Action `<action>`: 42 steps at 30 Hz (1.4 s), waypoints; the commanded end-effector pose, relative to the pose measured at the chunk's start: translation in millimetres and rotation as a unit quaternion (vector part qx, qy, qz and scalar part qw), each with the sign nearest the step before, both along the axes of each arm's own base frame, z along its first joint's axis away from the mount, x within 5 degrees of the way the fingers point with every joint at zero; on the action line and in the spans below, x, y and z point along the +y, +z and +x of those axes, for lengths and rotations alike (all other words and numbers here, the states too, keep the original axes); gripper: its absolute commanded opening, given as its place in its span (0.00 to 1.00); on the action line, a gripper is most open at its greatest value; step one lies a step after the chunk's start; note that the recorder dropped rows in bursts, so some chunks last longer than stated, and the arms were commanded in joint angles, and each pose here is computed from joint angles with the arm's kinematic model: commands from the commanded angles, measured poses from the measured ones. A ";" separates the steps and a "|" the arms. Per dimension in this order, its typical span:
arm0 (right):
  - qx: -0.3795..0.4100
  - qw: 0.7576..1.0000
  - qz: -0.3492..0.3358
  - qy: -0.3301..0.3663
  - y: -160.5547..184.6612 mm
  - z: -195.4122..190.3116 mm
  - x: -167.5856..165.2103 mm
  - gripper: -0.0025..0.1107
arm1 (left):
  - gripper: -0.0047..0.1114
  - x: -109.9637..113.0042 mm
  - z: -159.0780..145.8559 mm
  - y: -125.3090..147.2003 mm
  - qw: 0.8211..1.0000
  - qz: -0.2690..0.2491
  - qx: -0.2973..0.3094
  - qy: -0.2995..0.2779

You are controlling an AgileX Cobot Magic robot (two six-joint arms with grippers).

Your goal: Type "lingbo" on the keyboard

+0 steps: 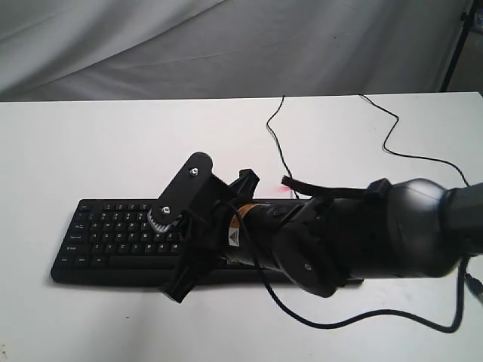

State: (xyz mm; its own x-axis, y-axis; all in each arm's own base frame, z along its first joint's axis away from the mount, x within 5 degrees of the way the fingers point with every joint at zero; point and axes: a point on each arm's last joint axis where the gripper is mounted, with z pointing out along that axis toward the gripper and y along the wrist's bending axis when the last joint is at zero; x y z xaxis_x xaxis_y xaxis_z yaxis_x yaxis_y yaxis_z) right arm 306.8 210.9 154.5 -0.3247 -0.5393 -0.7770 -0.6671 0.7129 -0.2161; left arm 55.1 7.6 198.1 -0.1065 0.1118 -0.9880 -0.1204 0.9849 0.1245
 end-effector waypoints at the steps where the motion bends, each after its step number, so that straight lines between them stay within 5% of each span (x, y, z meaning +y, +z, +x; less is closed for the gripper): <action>1: -0.025 0.999 -0.020 0.016 -8.0 20.7 3.0 0.02 | 0.05 -0.2 0.5 -1.5 1.000 -0.002 0.002 -0.002; 20: 0.023 0.995 -0.095 0.028 -32.6 37.7 -12.7 0.02 | 0.05 -0.2 0.5 -1.5 1.000 -0.002 0.002 -0.002; 42: 0.017 0.995 -0.093 0.031 -34.8 47.3 -6.8 0.02 | 0.05 -0.2 0.5 -1.5 1.000 -0.002 0.002 -0.002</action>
